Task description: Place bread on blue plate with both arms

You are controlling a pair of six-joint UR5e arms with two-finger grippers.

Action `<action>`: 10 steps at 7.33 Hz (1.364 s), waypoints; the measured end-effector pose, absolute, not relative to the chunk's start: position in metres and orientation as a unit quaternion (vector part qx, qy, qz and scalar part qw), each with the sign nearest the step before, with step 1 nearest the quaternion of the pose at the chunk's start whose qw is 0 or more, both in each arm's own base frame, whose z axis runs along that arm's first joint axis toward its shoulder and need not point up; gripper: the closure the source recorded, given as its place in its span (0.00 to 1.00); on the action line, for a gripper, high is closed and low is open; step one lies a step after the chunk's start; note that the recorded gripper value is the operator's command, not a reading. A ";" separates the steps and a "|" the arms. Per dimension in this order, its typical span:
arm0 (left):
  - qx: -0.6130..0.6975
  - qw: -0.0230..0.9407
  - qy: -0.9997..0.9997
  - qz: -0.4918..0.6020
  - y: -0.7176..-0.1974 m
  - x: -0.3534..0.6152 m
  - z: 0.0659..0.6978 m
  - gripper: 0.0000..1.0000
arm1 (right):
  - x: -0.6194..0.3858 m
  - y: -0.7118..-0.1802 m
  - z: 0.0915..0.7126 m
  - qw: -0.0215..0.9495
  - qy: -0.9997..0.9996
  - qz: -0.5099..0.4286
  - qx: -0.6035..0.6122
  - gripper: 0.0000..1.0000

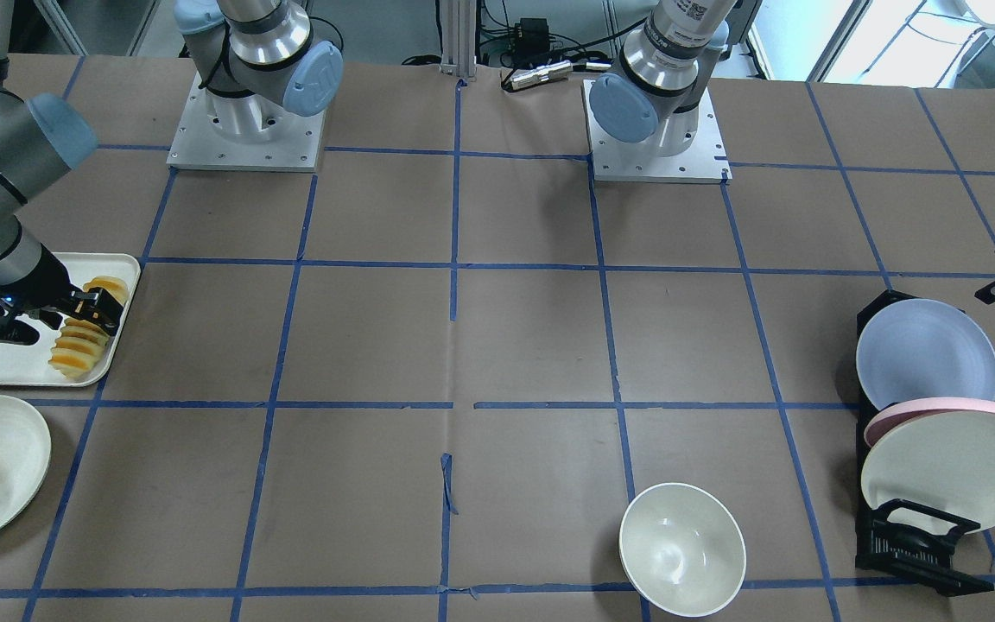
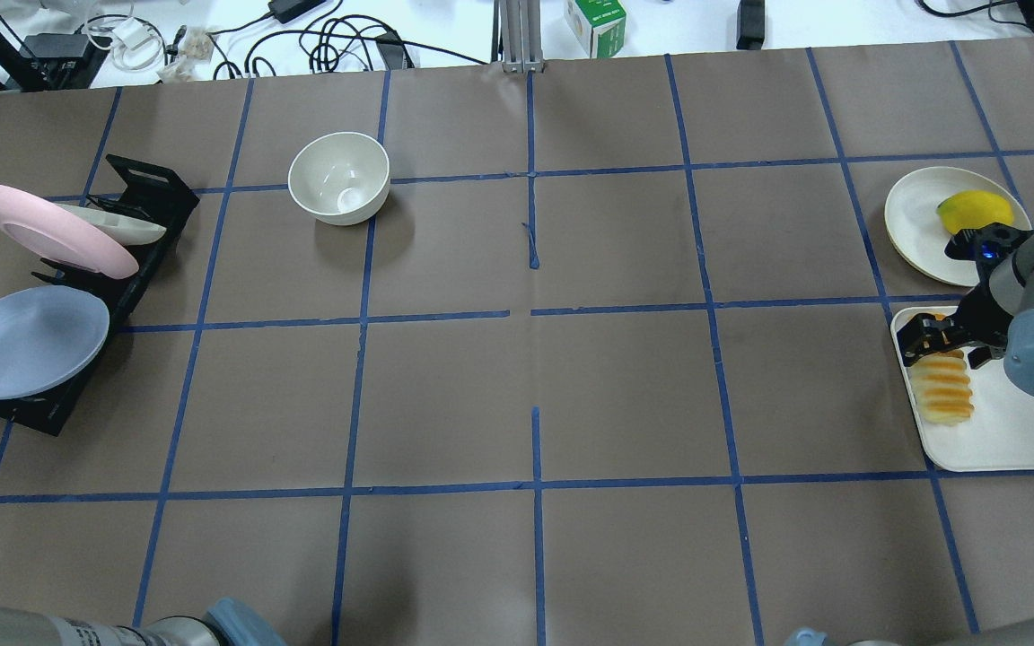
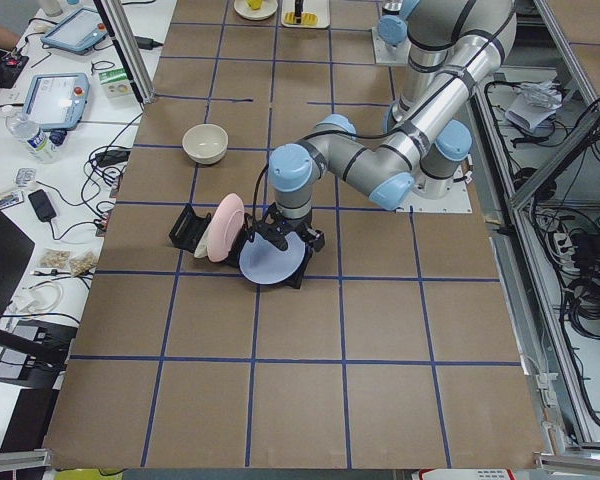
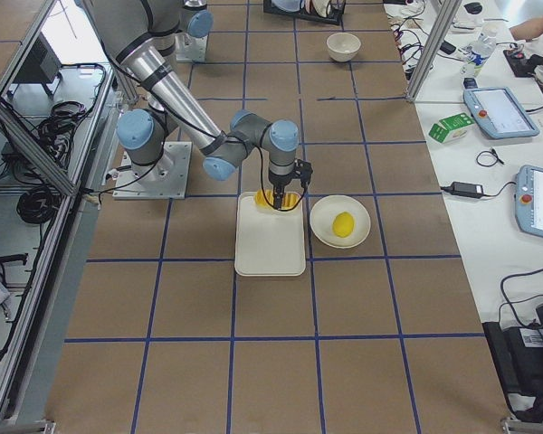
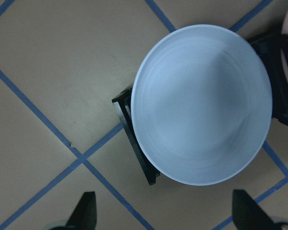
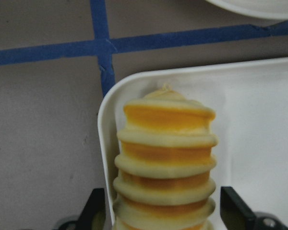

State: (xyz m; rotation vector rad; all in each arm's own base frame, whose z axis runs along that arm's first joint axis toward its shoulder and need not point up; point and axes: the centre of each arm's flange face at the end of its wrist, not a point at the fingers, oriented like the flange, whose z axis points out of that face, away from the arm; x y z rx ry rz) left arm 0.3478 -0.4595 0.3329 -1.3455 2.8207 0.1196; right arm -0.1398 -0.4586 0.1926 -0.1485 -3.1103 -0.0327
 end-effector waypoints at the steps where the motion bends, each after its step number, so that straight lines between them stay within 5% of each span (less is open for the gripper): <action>1: -0.436 0.009 0.899 0.042 -0.462 0.362 0.312 0.17 | -0.141 -0.459 0.193 0.014 -0.999 -0.009 -0.048 0.77; 3: -0.441 0.009 0.896 0.046 -0.467 0.378 0.279 0.21 | -0.142 -0.460 0.196 0.015 -0.999 -0.006 -0.048 0.89; 7: -0.443 0.016 0.896 0.029 -0.477 0.391 0.251 0.39 | -0.152 -0.479 0.238 0.016 -0.999 -0.006 -0.041 0.89; 8: -0.444 0.015 0.896 0.030 -0.478 0.392 0.246 0.73 | -0.156 -0.490 0.259 0.010 -0.999 -0.014 -0.038 0.90; 9: -0.443 0.015 0.896 0.030 -0.478 0.393 0.243 0.93 | -0.159 -0.501 0.281 0.004 -0.999 -0.021 -0.035 0.93; 10: -0.442 0.014 0.896 0.031 -0.478 0.393 0.243 1.00 | -0.158 -0.511 0.301 -0.005 -0.999 -0.031 -0.030 0.94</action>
